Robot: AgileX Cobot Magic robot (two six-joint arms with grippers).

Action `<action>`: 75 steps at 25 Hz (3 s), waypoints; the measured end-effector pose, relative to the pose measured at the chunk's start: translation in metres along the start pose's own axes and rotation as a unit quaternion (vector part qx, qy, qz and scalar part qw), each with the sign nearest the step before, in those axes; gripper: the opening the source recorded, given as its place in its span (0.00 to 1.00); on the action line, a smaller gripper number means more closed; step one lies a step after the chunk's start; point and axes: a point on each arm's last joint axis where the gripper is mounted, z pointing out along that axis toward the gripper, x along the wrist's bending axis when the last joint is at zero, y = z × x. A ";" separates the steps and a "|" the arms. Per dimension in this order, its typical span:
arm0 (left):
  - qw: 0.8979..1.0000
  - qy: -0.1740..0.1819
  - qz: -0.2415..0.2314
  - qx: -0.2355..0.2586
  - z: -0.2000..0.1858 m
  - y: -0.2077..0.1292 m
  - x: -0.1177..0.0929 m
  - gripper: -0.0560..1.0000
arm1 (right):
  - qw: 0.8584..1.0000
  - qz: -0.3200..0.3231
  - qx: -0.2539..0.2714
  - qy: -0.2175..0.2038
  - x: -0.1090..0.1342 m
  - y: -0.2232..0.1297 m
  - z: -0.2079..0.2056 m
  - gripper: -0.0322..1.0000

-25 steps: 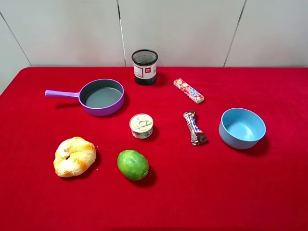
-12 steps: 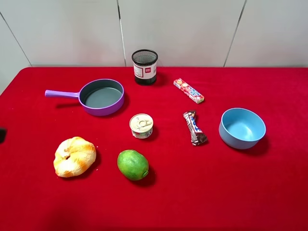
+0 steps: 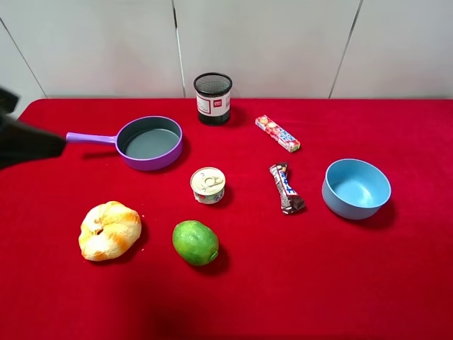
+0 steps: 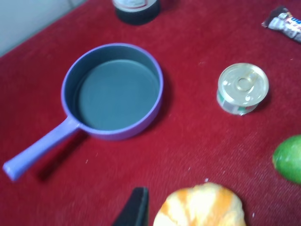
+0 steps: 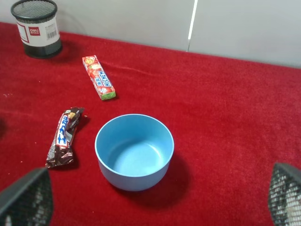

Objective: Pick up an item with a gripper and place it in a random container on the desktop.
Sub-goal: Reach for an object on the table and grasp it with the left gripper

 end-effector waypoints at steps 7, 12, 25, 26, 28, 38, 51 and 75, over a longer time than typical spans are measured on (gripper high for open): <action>0.998 -0.052 0.031 0.017 0.035 0.038 -0.003 0.91 | 1.000 0.000 0.000 0.000 0.000 0.000 0.000 0.70; 0.995 -0.083 0.052 0.026 0.057 0.057 -0.013 0.91 | 1.000 0.000 0.000 0.000 0.000 0.000 0.000 0.70; 0.980 -0.136 0.142 0.042 0.102 0.106 -0.046 0.91 | 1.000 0.000 0.000 0.000 0.000 0.000 0.000 0.70; 0.978 -0.142 0.146 0.046 0.106 0.110 -0.049 0.91 | 1.000 0.000 0.000 0.000 0.000 0.000 0.000 0.70; 0.974 -0.152 0.159 0.050 0.113 0.118 -0.056 0.91 | 1.000 0.000 0.000 0.000 0.000 0.000 0.000 0.70; 0.947 -0.198 0.237 0.085 0.153 0.151 -0.089 0.91 | 1.000 0.000 0.000 0.000 0.000 0.000 0.000 0.70; 0.900 -0.213 0.368 0.095 0.196 0.168 -0.127 0.90 | 1.000 0.000 0.000 0.000 0.000 0.000 0.000 0.70; 0.734 -0.227 0.636 0.075 0.257 0.144 -0.167 0.89 | 1.000 0.000 0.000 0.000 0.000 0.000 0.000 0.70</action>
